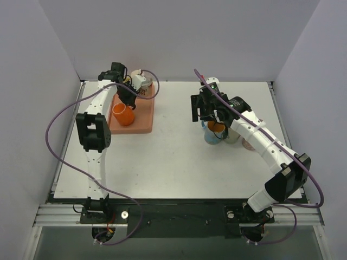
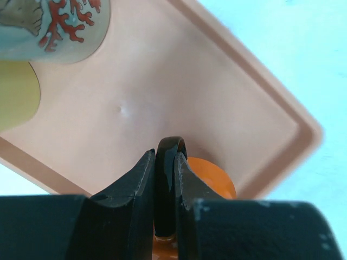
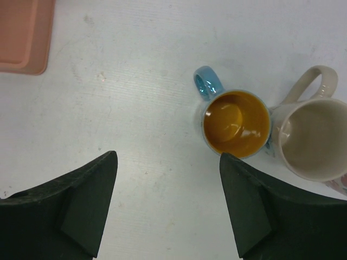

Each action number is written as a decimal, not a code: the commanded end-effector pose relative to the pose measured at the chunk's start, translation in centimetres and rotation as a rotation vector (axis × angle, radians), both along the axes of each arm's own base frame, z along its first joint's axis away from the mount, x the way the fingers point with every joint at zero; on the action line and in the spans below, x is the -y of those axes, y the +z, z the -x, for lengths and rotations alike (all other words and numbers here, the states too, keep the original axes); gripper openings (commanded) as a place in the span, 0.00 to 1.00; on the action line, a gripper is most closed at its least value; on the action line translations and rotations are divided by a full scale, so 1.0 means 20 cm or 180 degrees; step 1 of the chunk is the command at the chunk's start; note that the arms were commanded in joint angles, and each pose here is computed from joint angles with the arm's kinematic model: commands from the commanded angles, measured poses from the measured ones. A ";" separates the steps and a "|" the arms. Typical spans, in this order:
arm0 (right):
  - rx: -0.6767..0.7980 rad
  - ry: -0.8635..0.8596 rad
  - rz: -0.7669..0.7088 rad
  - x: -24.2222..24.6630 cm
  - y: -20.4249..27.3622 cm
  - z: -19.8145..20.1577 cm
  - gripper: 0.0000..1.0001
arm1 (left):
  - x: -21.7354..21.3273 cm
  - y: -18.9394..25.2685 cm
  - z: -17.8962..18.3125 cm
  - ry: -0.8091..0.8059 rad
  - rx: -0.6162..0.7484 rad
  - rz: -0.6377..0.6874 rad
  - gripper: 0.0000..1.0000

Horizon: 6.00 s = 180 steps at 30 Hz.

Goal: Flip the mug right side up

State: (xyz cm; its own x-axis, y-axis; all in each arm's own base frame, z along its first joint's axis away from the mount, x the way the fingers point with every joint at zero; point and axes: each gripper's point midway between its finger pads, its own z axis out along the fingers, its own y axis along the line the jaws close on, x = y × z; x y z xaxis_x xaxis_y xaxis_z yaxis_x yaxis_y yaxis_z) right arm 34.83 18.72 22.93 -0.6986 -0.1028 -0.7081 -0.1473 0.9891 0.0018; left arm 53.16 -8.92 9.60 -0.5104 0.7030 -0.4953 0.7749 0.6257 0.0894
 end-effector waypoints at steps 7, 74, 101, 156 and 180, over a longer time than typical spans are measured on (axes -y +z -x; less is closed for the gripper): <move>0.0164 0.0616 -0.0703 -0.29 0.14 0.04 0.71 | 0.13 0.72 0.21 0.0240 0.0311 0.1436 0.00; -0.0536 0.1163 0.0975 -0.14 -0.76 0.45 0.00 | 0.06 0.98 0.37 0.1187 0.0604 0.1567 0.81; -0.0759 0.1279 0.0353 -0.15 -0.57 0.53 0.74 | 0.42 0.82 -0.38 0.0526 0.1897 0.0268 0.85; -0.0768 0.1206 0.0023 -0.17 -0.42 0.58 0.92 | 0.23 0.35 -0.90 -0.0764 0.3069 -0.2317 0.00; -0.0653 0.1210 -0.0066 -0.19 -0.38 0.58 0.92 | 0.24 0.86 -0.75 0.0627 0.2781 -0.0238 0.67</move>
